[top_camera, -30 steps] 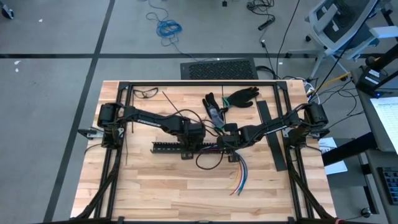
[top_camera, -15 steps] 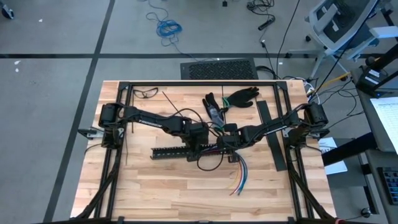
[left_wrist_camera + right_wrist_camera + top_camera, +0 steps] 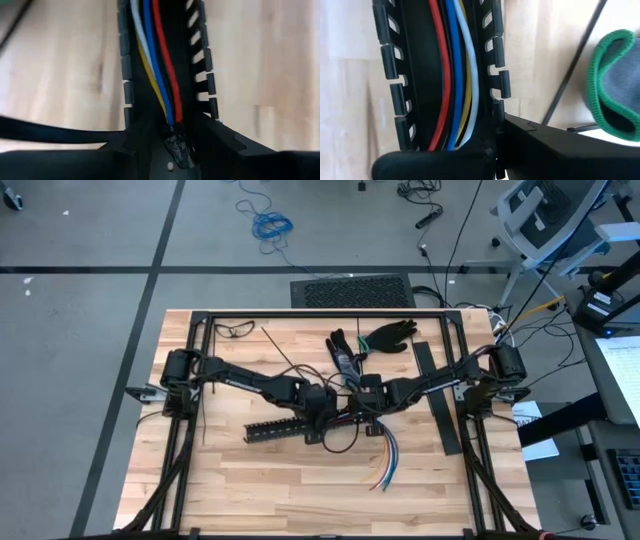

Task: Ziptie cables
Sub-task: Put the zip tied cable wires into the black cable duct

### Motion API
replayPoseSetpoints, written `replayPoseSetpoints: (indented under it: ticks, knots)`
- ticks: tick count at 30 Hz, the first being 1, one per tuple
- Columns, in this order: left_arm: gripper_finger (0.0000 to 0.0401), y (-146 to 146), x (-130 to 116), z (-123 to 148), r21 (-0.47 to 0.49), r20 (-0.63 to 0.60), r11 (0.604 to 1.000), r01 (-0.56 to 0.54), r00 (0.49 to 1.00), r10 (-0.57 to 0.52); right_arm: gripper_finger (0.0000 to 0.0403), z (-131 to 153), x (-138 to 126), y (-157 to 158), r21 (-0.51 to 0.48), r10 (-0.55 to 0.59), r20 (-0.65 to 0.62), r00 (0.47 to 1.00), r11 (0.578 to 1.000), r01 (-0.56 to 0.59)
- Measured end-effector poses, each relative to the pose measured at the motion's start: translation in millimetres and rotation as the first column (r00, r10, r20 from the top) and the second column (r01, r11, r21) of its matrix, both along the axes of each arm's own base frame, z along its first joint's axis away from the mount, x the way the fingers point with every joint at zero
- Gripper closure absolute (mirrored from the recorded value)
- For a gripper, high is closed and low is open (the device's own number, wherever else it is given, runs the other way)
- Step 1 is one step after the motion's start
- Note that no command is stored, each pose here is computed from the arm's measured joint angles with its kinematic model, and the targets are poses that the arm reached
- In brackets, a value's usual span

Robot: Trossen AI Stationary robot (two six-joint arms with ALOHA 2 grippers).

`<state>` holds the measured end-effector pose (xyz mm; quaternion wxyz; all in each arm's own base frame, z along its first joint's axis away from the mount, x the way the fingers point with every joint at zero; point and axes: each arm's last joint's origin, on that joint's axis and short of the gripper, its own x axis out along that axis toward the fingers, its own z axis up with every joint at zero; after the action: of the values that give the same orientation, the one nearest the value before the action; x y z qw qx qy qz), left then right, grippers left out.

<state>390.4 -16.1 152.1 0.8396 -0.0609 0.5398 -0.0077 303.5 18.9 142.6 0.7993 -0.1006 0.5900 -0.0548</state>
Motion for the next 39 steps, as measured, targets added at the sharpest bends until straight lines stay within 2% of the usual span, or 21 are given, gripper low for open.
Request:
replayPoseSetpoints:
  ticks: [5, 14, 16, 19, 22, 25, 31, 39]
  knots:
    - [0.0268, -1, 1, -13, 0.058, -0.030, 0.996, -0.063, 0.997, 0.065, 0.0403, 0, 2, -5, -0.002, -0.017, 0.014, 1.000, 1.000, 0.017]
    - [0.0274, -7, 1, -31, 0.101, -0.086, 0.993, -0.058, 0.994, 0.067, 0.0403, 0, 3, -13, 0.006, -0.044, 0.030, 0.999, 0.999, 0.044]
    - [0.0300, -7, 1, -31, 0.108, -0.088, 0.992, -0.060, 0.994, 0.070, 0.0403, 1, 4, -13, 0.003, -0.044, 0.032, 0.999, 0.999, 0.044]
    - [0.0372, -6, 1, -31, 0.102, -0.088, 0.992, -0.071, 0.993, 0.080, 0.0403, 1, 4, -13, 0.004, -0.046, 0.033, 0.998, 0.999, 0.046]
    - [0.0383, -6, 1, -31, 0.100, -0.095, 0.992, -0.074, 0.992, 0.084, 0.0403, 1, 4, -13, 0.005, -0.047, 0.039, 0.998, 0.999, 0.047]
    - [0.0384, -6, -2, -27, 0.093, -0.106, 0.993, -0.077, 0.991, 0.087, 0.0403, 1, 6, -13, 0.013, -0.053, 0.054, 0.997, 0.999, 0.053]
    - [0.0396, -8, -9, -1, 0.071, -0.071, 0.995, -0.071, 0.995, 0.076, 0.0403, 1, 6, -13, 0.016, -0.052, 0.055, 0.997, 0.999, 0.051]
    - [0.0400, -7, -18, 4, 0.085, -0.141, 0.995, -0.048, 0.988, 0.060, 0.0403, 2, 6, -12, 0.047, -0.063, 0.056, 0.996, 0.997, 0.061]
